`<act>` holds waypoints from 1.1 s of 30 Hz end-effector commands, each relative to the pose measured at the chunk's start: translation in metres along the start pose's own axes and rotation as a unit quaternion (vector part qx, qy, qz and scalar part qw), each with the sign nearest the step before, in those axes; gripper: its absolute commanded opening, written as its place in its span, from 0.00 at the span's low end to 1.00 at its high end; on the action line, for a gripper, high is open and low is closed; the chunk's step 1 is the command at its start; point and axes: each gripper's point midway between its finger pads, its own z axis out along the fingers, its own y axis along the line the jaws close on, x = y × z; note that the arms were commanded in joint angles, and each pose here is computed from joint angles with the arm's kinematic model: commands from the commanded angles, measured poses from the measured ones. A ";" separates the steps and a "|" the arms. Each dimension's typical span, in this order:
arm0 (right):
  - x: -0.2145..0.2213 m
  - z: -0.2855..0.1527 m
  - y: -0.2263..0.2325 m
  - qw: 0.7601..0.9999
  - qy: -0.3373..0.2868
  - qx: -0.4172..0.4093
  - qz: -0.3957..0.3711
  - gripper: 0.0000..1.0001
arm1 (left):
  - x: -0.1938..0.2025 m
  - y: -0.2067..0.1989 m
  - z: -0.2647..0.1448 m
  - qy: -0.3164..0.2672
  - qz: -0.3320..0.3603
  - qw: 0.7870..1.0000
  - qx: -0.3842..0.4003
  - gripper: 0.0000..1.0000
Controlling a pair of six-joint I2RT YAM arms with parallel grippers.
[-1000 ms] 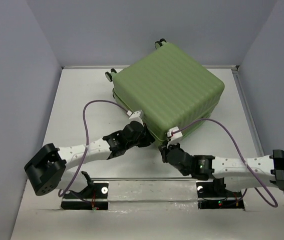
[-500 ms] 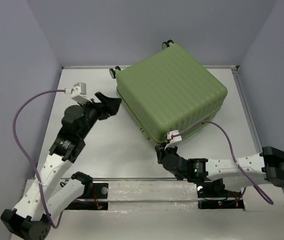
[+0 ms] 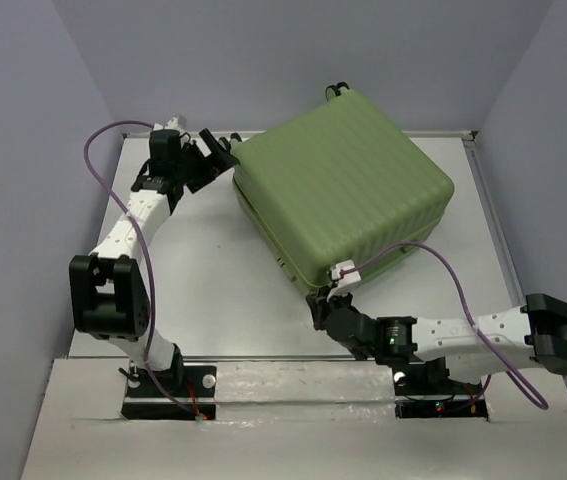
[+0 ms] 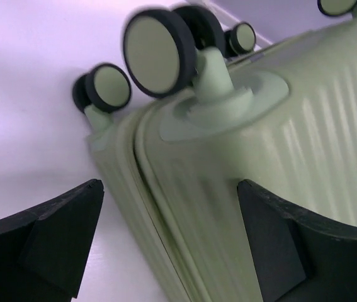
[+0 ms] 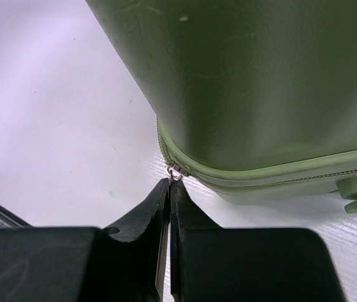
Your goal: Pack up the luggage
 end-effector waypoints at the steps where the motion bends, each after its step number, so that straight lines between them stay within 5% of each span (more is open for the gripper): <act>1: -0.004 -0.015 0.057 0.993 0.020 -0.108 0.052 0.07 | -0.039 -0.037 0.003 -0.027 0.008 0.998 0.056 0.99; 26: 0.039 -0.053 0.057 0.989 0.079 -0.116 0.037 0.07 | -0.037 -0.035 0.065 -0.018 -0.068 0.994 0.080 0.98; 33: 0.041 -0.054 0.060 0.989 0.081 -0.117 0.034 0.07 | -0.044 -0.045 0.069 -0.024 -0.082 0.992 0.093 0.80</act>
